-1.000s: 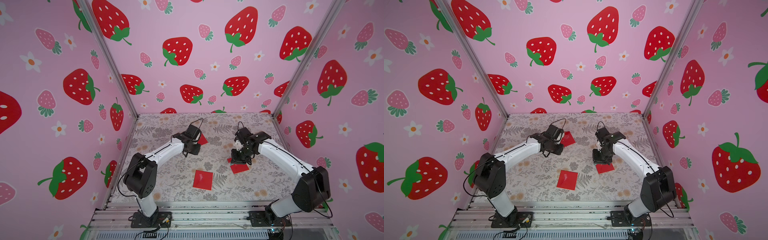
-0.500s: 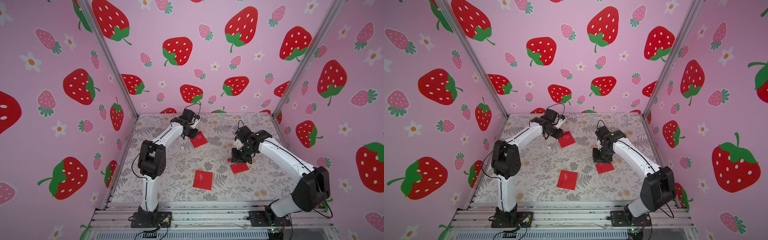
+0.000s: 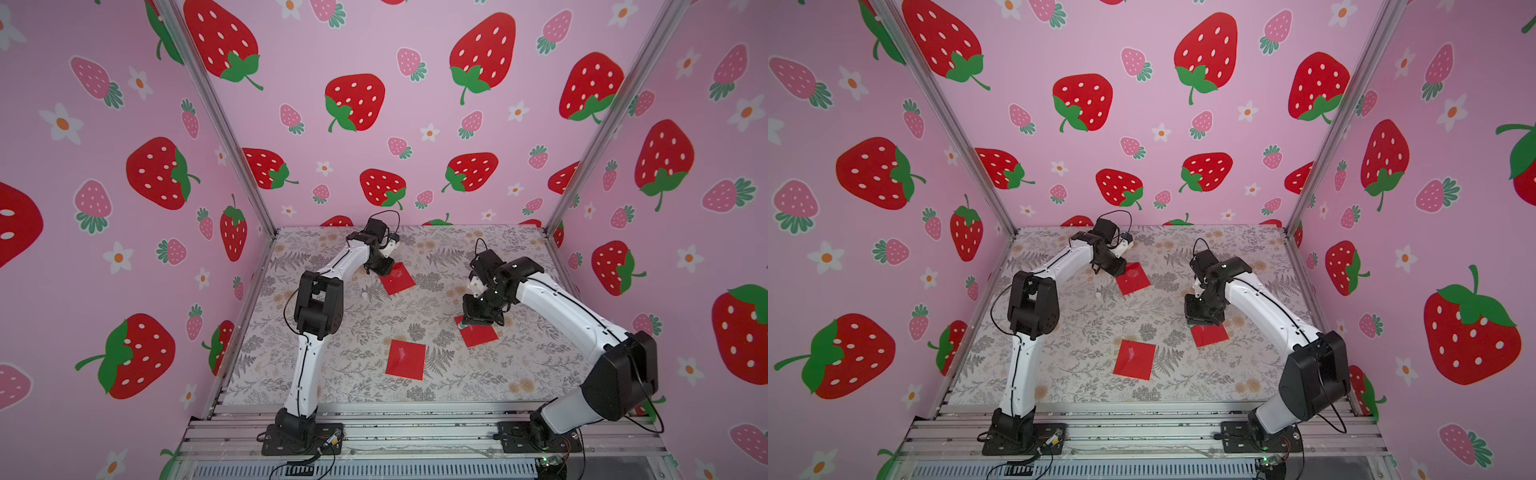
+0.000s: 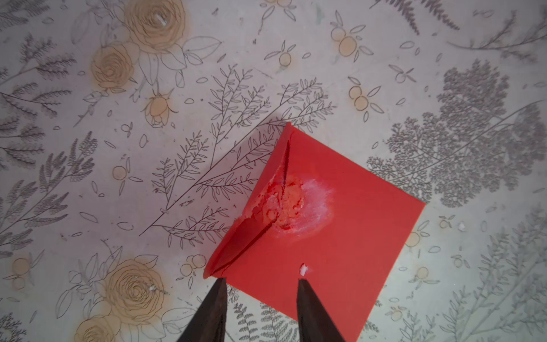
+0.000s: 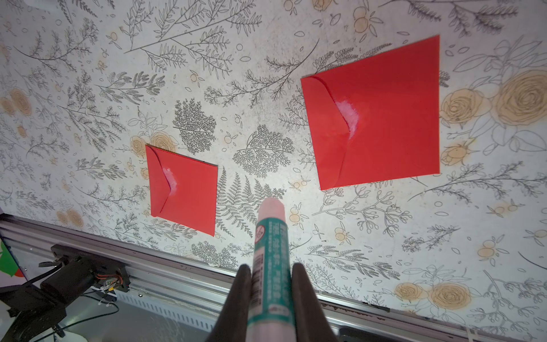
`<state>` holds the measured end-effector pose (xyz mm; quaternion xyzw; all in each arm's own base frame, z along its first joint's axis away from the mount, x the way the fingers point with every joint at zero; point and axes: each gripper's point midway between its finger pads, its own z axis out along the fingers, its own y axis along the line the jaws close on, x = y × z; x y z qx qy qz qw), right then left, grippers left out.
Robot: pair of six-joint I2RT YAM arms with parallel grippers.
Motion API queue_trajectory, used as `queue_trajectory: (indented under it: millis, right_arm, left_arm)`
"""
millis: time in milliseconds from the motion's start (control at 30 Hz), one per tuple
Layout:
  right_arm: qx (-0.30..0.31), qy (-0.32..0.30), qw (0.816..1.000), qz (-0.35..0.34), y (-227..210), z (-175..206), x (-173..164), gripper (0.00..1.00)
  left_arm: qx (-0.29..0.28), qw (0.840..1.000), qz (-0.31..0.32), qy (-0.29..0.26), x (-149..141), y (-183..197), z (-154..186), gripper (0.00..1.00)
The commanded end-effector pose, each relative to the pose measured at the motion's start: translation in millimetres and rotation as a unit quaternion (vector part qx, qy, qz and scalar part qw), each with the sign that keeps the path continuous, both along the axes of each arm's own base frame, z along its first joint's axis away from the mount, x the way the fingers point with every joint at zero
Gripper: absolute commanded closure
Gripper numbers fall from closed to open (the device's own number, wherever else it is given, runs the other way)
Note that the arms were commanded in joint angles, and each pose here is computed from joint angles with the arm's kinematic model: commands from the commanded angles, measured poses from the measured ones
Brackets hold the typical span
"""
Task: Seal the envelope with a glue stick
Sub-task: Move the envelope to the center of the board.
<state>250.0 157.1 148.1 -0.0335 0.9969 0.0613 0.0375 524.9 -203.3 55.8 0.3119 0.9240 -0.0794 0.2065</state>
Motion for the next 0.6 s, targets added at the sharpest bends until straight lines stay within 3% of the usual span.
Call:
queue_trajectory:
  millis: [0, 267, 567]
  right_arm:
    - [-0.005, 0.013, 1.000, 0.002, 4.5, 2.4, -4.7, 1.00]
    - [-0.015, 0.016, 1.000, 0.005, 7.8, 2.4, -9.7, 1.00]
    - [-0.018, 0.017, 1.000, 0.013, 14.7, 2.9, -9.7, 1.00]
  left_arm:
    - [0.007, 1.000, -0.002, -0.004, 6.5, -0.9, 6.0, 0.61]
    - [0.020, 1.000, 0.009, -0.011, 16.6, 4.0, -3.0, 0.63]
    - [0.003, 0.999, 0.025, -0.039, 24.3, 5.5, 18.8, 0.62]
